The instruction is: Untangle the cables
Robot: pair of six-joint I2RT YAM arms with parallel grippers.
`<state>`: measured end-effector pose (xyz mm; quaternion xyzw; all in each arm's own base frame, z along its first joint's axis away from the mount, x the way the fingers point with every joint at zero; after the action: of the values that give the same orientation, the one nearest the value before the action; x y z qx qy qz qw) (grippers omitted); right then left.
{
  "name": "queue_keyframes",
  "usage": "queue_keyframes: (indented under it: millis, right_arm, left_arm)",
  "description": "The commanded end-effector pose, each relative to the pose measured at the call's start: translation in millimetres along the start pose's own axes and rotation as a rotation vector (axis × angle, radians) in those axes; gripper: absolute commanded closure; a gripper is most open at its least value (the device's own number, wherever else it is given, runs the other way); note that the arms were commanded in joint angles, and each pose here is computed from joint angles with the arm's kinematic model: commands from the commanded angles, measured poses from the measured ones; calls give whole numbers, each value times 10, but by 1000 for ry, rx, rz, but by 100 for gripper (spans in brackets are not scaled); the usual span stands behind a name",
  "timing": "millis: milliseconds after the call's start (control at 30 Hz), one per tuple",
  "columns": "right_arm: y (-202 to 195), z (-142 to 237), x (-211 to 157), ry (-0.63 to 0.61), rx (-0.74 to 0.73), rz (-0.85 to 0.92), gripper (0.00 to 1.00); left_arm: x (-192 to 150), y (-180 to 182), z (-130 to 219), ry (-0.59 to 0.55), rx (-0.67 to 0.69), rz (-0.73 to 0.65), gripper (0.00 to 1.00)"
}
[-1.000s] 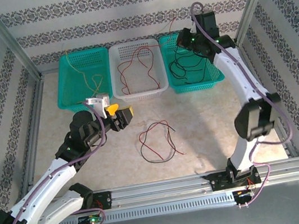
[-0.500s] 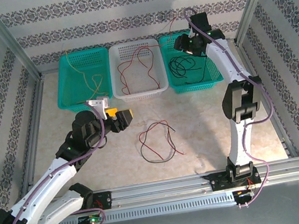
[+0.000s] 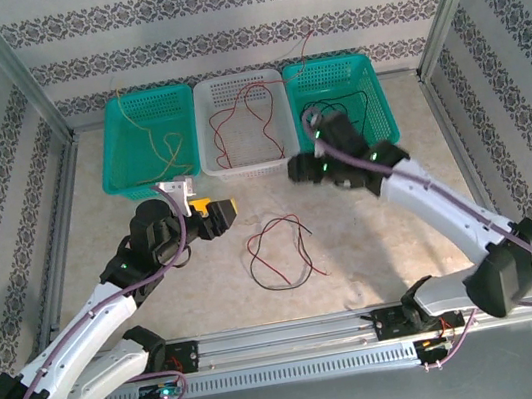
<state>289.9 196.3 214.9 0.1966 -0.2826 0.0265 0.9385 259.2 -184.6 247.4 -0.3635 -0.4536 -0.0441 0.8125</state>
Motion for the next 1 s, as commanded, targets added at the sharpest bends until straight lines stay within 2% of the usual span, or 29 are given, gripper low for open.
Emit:
queue_keyframes:
  millis: [0, 67, 200, 267, 367, 467, 567, 700, 967]
  right_arm:
    - [-218, -223, -481, 56, -125, -28, 43]
    - [-229, -351, -774, 111, -126, -52, 46]
    - [-142, -563, -1136, 195, -125, -53, 51]
    - [-126, -638, -1213, 215, -150, -46, 52]
    - [-135, -689, -1181, 201, -162, -71, 53]
    - [-89, -700, -1062, 172, -122, -102, 52]
    - [-88, -696, -931, 153, -109, -118, 52]
    - [-89, -653, -794, 128, -89, -143, 52]
    - [-186, -510, -705, 64, -59, -218, 51]
  left_arm:
    - [-57, 60, 31, 34, 31, 20, 24]
    - [-97, 108, 13, 58, 56, 25, 26]
    - [-305, 243, -44, 147, 109, 49, 35]
    - [-520, 378, -82, 227, 157, 80, 43]
    - [-886, 524, -170, 365, 185, 149, 65]
    - [-1202, 590, -283, 472, 183, 235, 76]
    - [-1402, 584, -365, 552, 190, 242, 76]
    - [-1585, 570, -438, 659, 206, 189, 66]
    - [-1935, 552, -558, 835, 184, 198, 65]
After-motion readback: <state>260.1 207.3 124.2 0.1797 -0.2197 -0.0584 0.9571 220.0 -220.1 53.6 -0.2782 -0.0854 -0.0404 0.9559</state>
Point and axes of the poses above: each hand's point on the last joint's axis, 136 mm out from that joint toward the fingers, its own z axis back along the fingers, its own y axis along the line the jaws close on, x = y × z, the point moved 2 cm from there along z, back along the fingers, and after that the axes turned 1 degree about z, right-handed, at the moved point
